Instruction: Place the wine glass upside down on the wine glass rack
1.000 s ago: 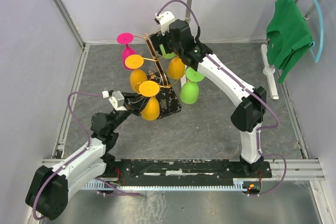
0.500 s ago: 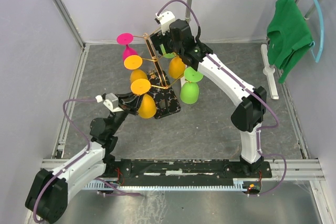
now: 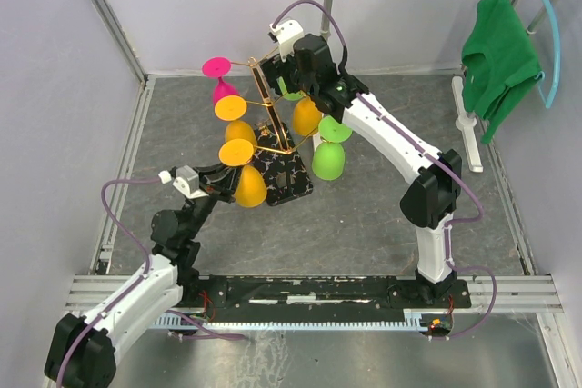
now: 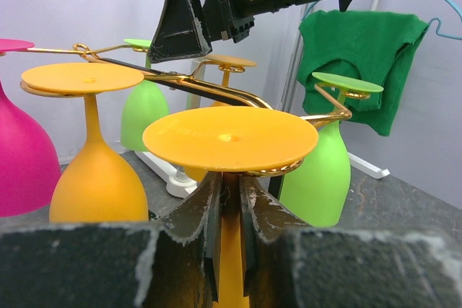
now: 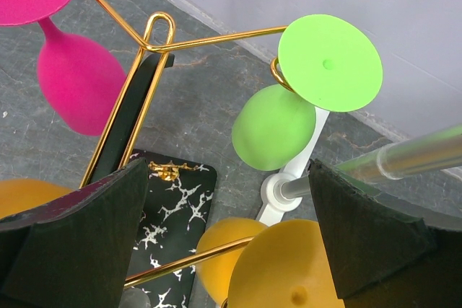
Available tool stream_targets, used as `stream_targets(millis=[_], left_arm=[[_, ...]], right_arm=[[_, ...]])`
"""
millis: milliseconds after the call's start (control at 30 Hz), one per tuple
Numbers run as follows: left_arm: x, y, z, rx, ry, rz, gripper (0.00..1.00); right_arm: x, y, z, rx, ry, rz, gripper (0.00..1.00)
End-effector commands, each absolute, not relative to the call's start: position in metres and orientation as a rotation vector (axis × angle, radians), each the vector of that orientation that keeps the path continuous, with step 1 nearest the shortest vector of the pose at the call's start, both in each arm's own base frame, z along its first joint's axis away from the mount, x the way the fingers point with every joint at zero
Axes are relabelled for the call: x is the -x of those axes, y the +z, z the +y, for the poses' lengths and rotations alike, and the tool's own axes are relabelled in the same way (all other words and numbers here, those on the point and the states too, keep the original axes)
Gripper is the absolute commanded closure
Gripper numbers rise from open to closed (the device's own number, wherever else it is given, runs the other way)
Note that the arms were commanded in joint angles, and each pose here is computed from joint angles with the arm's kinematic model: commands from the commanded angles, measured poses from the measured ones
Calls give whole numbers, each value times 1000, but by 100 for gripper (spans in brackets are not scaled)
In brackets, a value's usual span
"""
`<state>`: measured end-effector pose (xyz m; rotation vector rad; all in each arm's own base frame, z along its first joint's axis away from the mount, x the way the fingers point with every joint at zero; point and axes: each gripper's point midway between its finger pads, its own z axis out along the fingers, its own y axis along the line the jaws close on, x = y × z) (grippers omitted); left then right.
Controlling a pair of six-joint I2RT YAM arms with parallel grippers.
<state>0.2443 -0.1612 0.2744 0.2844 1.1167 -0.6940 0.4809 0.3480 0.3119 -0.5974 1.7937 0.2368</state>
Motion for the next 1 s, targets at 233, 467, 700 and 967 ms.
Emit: stream_targets(millis=[233,467,700,967], left_arm=[[-242,258,-191,-495,-740,1196,97],[-238,260,-186,-486,-724,1188,97],[-236,263,-166,-388,-670,1184,97],[-231,265,-163,-386,-664,1170,97]], right_arm=[[-479,336,342,563,247,1735,1],[-478,335,340,560,238,1737,0],[-479,335,342,558,244,1736,0],[-479,333,342,559,245,1740,0]])
